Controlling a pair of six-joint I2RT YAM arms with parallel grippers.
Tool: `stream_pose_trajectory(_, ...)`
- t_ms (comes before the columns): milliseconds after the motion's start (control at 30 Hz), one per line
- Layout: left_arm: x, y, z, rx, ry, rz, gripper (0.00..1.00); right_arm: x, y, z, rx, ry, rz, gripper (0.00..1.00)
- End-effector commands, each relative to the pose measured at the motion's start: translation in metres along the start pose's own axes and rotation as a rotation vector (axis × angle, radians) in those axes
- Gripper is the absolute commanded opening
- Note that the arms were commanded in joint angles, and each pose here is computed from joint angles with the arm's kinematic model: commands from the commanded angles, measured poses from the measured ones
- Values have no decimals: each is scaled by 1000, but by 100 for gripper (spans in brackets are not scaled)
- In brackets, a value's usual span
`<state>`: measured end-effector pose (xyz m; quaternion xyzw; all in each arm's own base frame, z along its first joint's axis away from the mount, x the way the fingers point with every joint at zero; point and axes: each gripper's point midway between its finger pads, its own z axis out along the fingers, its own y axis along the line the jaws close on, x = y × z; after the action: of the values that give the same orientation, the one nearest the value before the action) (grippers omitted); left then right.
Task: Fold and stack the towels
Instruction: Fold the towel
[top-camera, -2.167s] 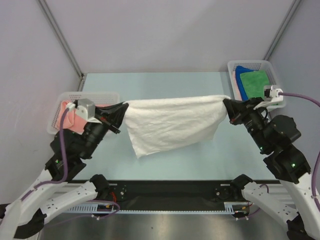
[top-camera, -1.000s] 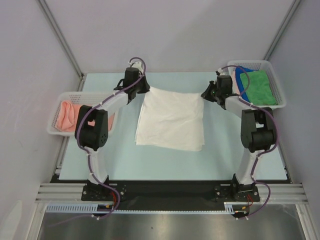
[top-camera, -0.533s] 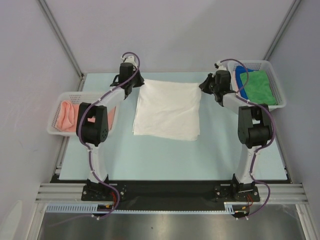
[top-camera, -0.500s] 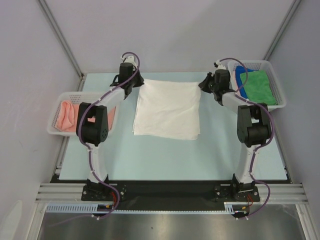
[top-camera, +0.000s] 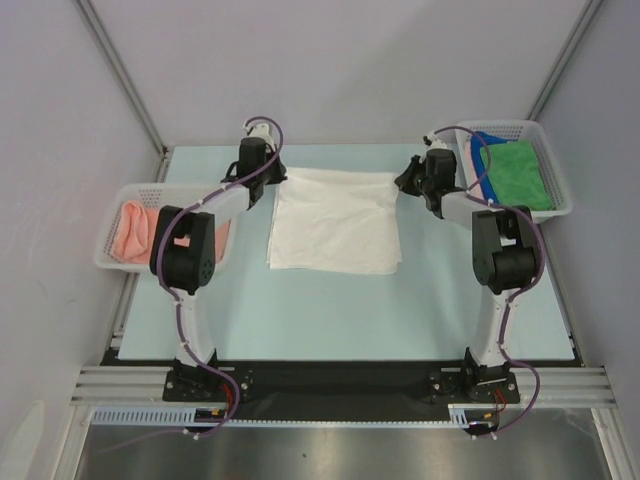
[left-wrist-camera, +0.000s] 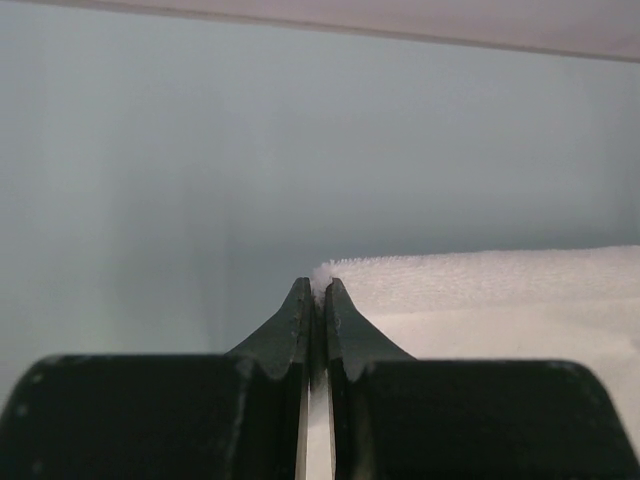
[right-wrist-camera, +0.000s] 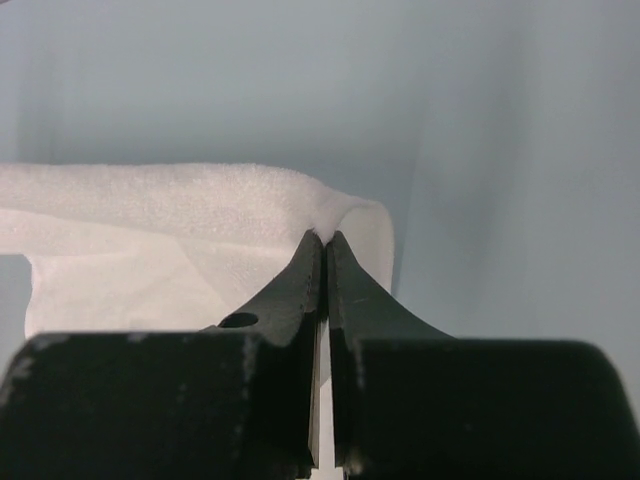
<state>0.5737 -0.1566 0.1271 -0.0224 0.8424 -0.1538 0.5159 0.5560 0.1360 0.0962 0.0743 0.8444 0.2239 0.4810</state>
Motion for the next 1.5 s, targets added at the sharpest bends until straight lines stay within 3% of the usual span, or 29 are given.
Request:
stream_pose_trajectory(0, -42, 3, -34, -37, -129, -6, 2, -40, 26, -31, -34, -125, -45, 0)
stream_pose_trajectory(67, -47, 1, -48, -45, -154, -12, 3, -35, 27, -46, -28, -124, -44, 0)
stream_pose_trajectory(433, -1, 15, -107, -116, -179, -42, 6, 9, 33, -95, -19, -106, -32, 0)
stream_pose_trajectory(600, 15, 11, -132, -141, -208, -56, 13, 22, 37, -112, -31, -98, -14, 0)
stream_pose_trajectory(667, 27, 10, -137, -142, -200, -68, 23, 33, 37, -117, -24, -81, -16, 0)
stream_pose_trajectory(833, 44, 11, -151, -168, -205, -108, 33, 48, 37, -131, -28, -57, -5, 0)
stream_pose_trajectory(900, 55, 14, -155, -173, -197, -124, 38, 62, 35, -138, -31, -38, -5, 5)
stream_pose_trajectory(967, 62, 11, -161, -153, -197, -132, 38, 74, 29, -146, -23, -25, 1, 18)
stream_pose_trajectory(1000, 64, 6, -164, -137, -199, -126, 43, 77, 27, -149, -18, -23, 7, 30)
stream_pose_trajectory(1100, 70, 1, -175, -130, -203, -120, 51, 82, 24, -159, -11, -11, 17, 38)
stream_pose_trajectory(1200, 77, -9, -182, -104, -179, -137, 59, 77, 20, -169, 32, -14, 35, 57)
stream_pose_trajectory(1433, 121, 0, -169, -242, 64, -182, 59, 71, 26, -157, 108, 74, 64, 57)
stream_pose_trajectory(1467, 110, -5, -162, -249, 63, -186, 58, 82, 24, -156, 130, 124, 63, 58)
